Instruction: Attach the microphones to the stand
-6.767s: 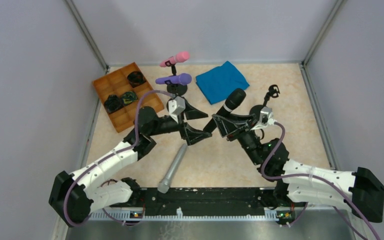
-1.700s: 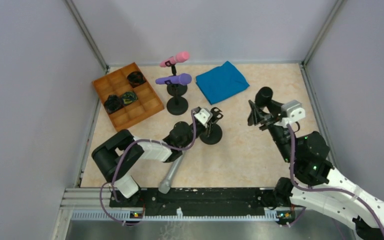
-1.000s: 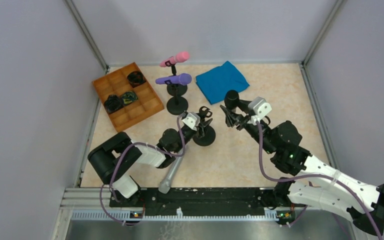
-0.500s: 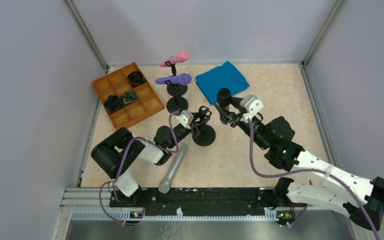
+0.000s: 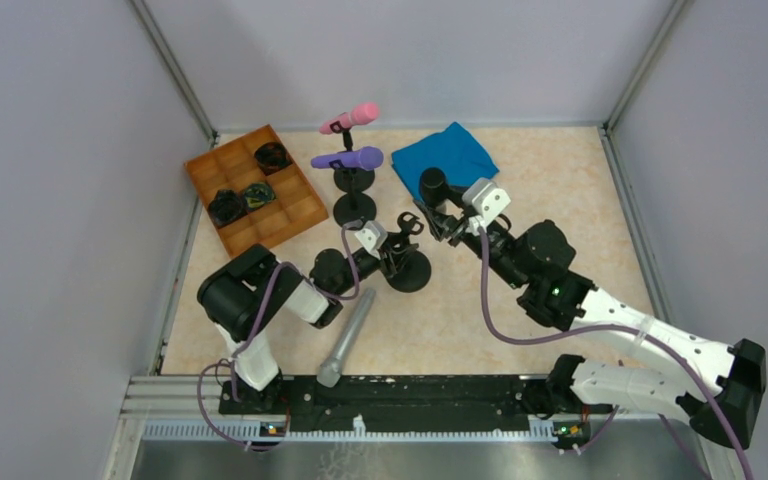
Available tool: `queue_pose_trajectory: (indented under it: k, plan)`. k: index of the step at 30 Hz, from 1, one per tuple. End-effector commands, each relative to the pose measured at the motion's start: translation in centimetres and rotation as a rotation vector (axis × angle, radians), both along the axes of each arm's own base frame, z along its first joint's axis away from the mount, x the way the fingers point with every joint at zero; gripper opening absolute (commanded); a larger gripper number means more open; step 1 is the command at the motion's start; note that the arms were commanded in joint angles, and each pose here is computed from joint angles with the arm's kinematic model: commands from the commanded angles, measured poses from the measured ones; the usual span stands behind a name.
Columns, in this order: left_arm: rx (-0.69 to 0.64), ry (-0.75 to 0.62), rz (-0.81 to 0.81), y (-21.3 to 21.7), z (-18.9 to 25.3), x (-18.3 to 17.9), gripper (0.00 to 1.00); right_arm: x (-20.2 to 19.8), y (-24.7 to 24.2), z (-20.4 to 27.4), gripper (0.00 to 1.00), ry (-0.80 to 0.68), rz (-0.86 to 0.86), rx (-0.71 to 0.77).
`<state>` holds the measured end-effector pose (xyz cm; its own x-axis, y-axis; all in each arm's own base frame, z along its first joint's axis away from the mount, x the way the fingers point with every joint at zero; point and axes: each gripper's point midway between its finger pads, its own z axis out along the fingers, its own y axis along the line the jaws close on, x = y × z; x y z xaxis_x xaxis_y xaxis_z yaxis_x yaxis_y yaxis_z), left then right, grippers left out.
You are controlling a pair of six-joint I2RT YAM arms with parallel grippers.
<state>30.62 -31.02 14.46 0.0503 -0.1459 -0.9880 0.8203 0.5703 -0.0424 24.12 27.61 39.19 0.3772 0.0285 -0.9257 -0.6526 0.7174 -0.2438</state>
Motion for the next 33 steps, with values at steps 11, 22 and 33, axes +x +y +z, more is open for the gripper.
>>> queue_pose_trajectory:
  k: [11,22,33]
  plan:
    - [-0.232,-0.227,-0.067,-0.4,8.6,-0.8,0.46,-0.2,0.5,3.6,0.0,-0.054,0.033,0.061]
    - [-0.263,-0.248,-0.083,-0.4,10.0,-1.0,0.41,-0.1,0.3,3.2,0.0,-0.05,0.022,0.052]
    - [-0.288,-0.251,-0.105,-0.6,11.1,-1.1,0.3,-0.1,0.4,2.7,0.0,-0.042,0.022,0.039]
